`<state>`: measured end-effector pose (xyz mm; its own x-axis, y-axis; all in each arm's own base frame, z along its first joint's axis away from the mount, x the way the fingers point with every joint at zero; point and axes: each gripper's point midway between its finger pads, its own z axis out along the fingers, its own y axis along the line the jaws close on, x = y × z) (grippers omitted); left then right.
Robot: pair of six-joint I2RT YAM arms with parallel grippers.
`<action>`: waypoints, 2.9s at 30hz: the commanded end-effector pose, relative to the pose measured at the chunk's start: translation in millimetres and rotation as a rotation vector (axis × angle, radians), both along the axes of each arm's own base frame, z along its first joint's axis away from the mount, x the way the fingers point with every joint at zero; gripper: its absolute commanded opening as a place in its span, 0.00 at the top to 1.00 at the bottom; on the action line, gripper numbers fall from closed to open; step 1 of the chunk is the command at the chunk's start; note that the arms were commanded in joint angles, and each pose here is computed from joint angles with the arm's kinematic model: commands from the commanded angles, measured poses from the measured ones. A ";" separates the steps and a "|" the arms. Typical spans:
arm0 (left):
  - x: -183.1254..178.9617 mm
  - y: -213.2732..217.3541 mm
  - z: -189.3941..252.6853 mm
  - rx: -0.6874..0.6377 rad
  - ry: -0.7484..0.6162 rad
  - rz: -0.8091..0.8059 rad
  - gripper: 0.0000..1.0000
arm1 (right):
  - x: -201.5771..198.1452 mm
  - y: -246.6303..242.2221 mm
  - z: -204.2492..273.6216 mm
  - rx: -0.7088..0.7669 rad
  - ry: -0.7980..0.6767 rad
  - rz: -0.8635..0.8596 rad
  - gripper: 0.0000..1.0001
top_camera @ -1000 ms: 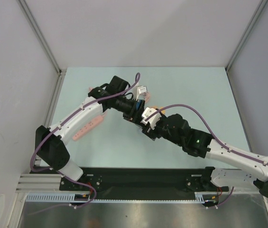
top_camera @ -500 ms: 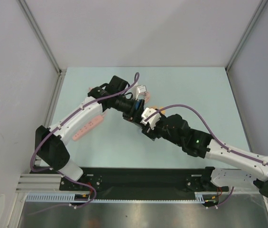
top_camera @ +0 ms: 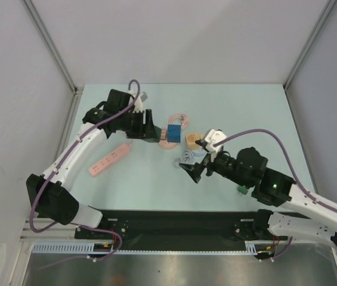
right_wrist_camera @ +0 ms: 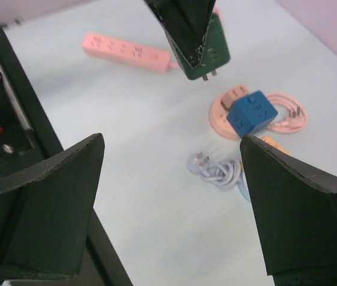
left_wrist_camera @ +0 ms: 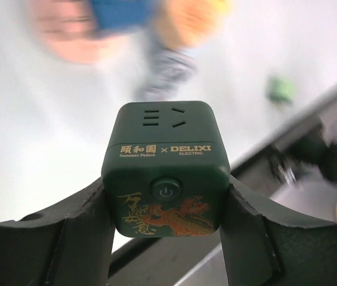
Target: Insert the plug
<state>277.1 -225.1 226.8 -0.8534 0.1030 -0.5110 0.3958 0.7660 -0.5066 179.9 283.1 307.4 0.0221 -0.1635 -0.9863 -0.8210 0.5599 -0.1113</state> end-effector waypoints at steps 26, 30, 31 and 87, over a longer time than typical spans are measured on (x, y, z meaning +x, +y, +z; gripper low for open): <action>-1.1 251.5 -97.9 0.580 0.377 1.191 1.00 | 24.0 -72.7 54.8 0.373 0.133 -0.203 0.00; -6.0 251.1 -106.6 0.579 0.373 1.179 1.00 | 24.9 -71.7 55.0 0.373 0.136 -0.202 0.00; -6.9 252.6 -107.8 0.576 0.369 1.180 1.00 | 25.2 -71.2 56.0 0.373 0.134 -0.200 0.00; -25.4 278.8 -175.1 0.463 0.374 1.083 1.00 | 30.8 -76.1 53.9 0.368 0.140 -0.227 0.00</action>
